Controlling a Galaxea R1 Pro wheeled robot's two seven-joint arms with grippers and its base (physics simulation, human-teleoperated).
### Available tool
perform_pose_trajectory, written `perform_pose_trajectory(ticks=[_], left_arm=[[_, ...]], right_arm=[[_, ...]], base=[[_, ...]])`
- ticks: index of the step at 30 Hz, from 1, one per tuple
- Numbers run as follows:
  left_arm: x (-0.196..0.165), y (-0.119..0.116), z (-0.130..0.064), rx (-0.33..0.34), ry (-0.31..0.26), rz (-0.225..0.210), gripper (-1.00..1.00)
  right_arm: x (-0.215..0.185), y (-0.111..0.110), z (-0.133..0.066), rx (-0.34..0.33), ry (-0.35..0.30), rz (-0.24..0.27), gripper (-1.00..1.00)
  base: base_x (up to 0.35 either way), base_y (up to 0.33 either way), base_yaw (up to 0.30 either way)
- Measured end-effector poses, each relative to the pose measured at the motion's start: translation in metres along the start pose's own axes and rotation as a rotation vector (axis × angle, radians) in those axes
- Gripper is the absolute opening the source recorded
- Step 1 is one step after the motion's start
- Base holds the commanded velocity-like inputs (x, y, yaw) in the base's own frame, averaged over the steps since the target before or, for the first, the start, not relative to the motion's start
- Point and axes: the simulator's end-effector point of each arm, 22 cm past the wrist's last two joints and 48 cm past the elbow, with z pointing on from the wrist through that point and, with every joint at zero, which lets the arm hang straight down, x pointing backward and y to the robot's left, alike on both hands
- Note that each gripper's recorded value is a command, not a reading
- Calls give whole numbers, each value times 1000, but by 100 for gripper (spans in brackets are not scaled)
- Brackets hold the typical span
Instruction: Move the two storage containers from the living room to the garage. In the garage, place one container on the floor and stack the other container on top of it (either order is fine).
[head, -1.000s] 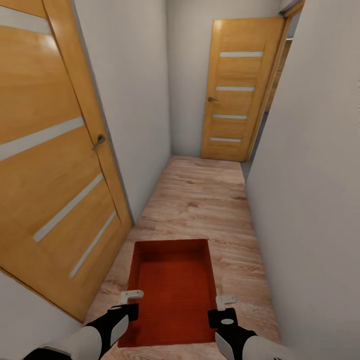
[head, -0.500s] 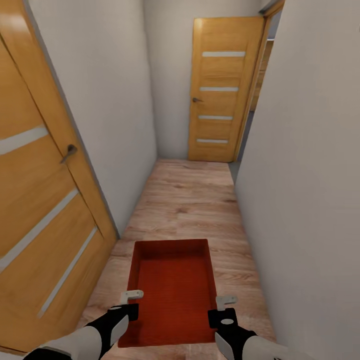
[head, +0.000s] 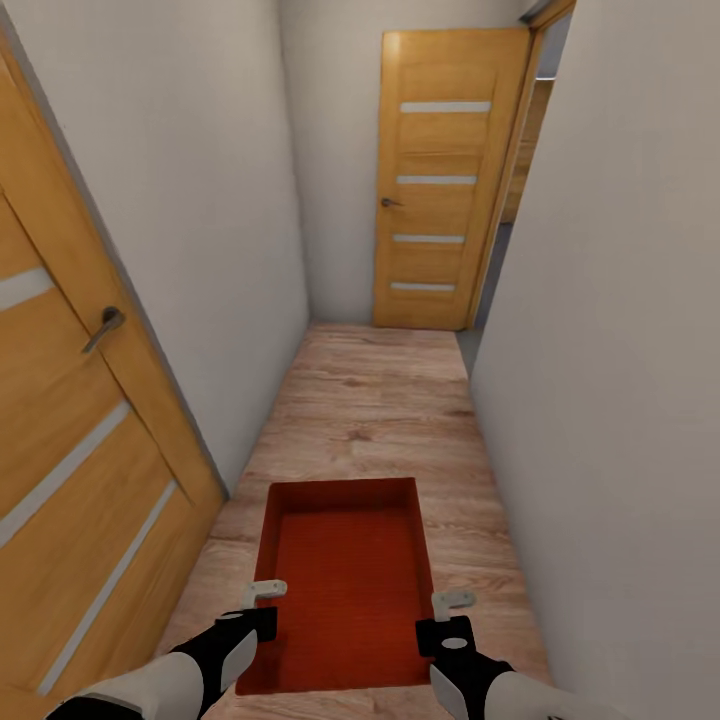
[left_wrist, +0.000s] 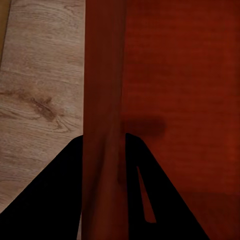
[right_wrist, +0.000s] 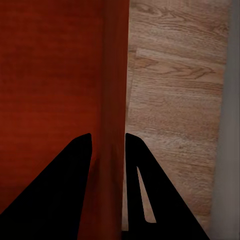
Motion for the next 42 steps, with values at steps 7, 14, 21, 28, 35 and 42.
perform_pose_trajectory(ticks=[7, 14, 21, 28, 35, 42], left_arm=[[0, 0, 0, 0, 0, 0, -100], [0, 0, 0, 0, 0, 0, -100], [0, 0, 0, 0, 0, 0, -100], [0, 0, 0, 0, 0, 0, -100], [0, 0, 0, 0, 0, 0, -100], [0, 0, 0, 0, 0, 0, -100]], right_arm=[[0, 0, 0, 0, 0, 0, -100], [0, 0, 0, 0, 0, 0, -100], [0, 0, 0, 0, 0, 0, -100], [0, 0, 0, 0, 0, 0, -100], [0, 0, 0, 0, 0, 0, -100], [0, 0, 0, 0, 0, 0, -100]], base=[[323, 0, 0], [323, 0, 0], [323, 0, 0], [323, 0, 0], [323, 0, 0], [323, 0, 0]])
